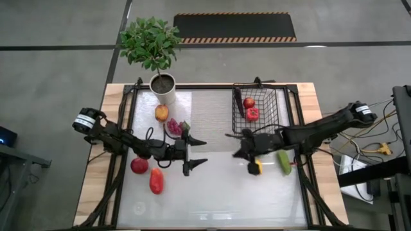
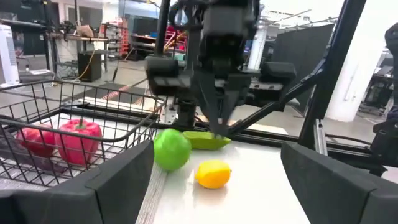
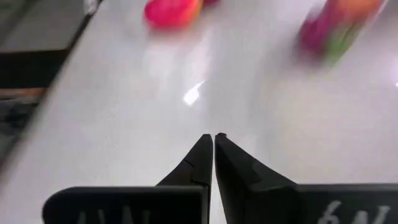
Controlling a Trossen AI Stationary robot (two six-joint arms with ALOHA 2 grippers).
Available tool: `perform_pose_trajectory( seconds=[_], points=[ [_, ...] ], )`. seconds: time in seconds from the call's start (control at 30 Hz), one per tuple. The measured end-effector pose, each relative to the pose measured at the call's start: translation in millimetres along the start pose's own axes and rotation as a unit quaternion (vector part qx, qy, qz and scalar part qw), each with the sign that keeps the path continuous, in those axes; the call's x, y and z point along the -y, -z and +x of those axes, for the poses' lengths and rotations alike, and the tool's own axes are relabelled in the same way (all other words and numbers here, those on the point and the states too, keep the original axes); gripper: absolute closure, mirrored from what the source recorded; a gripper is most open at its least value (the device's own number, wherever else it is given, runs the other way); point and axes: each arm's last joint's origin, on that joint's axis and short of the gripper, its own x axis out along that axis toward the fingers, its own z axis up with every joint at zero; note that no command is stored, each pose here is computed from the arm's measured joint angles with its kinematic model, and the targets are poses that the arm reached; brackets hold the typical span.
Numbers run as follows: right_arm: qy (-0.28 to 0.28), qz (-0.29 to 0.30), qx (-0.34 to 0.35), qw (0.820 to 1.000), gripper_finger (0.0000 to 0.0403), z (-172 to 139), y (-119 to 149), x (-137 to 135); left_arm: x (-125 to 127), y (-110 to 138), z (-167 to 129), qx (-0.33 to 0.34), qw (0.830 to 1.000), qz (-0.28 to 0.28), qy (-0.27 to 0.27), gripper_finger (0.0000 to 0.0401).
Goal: Build produce basket
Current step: Put the green apple into the wire basket
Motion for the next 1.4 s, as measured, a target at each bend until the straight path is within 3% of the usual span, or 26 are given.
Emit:
perform_pose_trajectory(
  seconds=[0.1,0.3,0.4,0.5,0.63,0.77,0.9,1.07,1.3,1.4],
  points=[
    [-0.021,0.096,-0.058,0.993,0.0394,-6,12,-11,0,0,0,-0.001,1.000,0.003,0.000,0.0066],
    [-0.011,0.219,-0.142,0.965,0.0394,-16,32,-32,1,-4,3,0.007,1.000,0.025,0.000,0.0066],
    [0.050,0.279,-0.181,0.942,0.0394,-23,42,-32,1,-5,3,0.010,1.000,0.026,0.000,0.0066],
    [0.139,0.330,-0.233,0.904,0.0394,-34,46,-27,2,-5,4,0.011,1.000,0.026,0.000,0.0066],
    [0.270,0.350,-0.278,0.853,0.0394,-50,46,-21,1,-5,4,0.011,0.999,0.040,0.000,0.0067],
    [0.311,0.335,-0.337,0.823,0.0382,-53,50,-21,1,-6,4,0.012,0.999,0.049,0.000,0.0067],
    [0.307,0.337,-0.375,0.807,0.0343,-46,54,-23,1,-5,4,0.011,0.999,0.050,-0.001,0.0067],
    [0.302,0.344,-0.406,0.791,0.0262,-35,52,-27,1,-5,4,0.011,0.999,0.052,-0.001,0.0067],
    [0.283,0.340,-0.397,0.804,0.0135,-32,36,-33,1,-5,4,0.010,0.998,0.065,-0.002,0.0067],
    [0.293,0.339,-0.398,0.800,0.0091,-31,40,-31,1,-5,4,0.009,0.998,0.065,-0.002,0.0067]
  ],
)
